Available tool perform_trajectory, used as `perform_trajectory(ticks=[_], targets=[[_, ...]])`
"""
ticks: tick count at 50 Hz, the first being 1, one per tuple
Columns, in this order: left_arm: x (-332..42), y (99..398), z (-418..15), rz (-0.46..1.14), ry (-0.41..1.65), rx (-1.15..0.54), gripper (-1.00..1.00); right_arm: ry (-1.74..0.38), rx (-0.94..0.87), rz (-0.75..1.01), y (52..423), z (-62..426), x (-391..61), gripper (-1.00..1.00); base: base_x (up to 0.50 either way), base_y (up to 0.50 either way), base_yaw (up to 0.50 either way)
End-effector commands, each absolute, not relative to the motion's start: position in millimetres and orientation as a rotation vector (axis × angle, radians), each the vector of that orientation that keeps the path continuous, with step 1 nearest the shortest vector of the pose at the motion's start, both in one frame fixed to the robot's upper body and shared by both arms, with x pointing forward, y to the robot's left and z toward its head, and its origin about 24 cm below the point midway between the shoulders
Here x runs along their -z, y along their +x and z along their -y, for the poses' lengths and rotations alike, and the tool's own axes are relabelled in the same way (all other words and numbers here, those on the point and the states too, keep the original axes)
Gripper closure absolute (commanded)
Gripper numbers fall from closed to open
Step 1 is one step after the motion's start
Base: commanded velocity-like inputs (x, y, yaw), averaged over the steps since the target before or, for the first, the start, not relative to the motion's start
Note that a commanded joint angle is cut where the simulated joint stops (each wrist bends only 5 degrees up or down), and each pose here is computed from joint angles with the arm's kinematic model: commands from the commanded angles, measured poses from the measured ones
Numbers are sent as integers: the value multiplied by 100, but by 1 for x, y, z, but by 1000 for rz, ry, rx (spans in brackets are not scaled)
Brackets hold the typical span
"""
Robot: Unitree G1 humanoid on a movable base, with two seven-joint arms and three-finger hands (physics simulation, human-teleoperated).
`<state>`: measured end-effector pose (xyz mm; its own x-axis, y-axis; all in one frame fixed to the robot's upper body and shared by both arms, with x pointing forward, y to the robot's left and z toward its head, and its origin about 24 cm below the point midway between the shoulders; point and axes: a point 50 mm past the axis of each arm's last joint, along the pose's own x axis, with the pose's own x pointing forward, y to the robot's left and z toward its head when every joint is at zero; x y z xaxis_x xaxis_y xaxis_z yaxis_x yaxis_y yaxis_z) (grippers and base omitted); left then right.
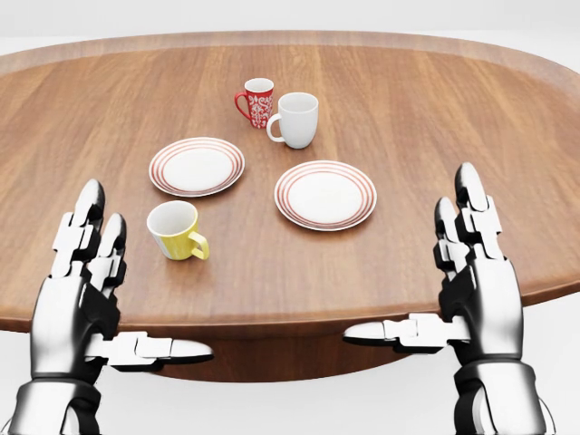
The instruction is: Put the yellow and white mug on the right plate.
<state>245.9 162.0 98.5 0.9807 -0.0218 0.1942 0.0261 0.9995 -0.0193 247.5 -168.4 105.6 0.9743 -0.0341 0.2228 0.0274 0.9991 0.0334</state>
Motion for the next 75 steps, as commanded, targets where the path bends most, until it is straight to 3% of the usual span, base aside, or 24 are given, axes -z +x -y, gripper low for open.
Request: perform_trajectory(ticks=[1,23,45,56,75], targets=[[-124,240,-165,308,-16,23,-100,56,16,336,239,169,-130,-100,0,0,0],[-127,240,-167,322,-9,18,-100,17,28,317,240,169,-126,-100,46,0,0],[-127,240,-166,318,-10,22,-100,6,7,297,240,166,-122,-100,2,36,0],[-127,240,-166,321,-10,20,-100,45,-8,316,238,165,-125,-100,0,0,0],[-129,240,-166,331,-12,20,-100,42,-12,318,237,165,-126,-100,50,0,0]])
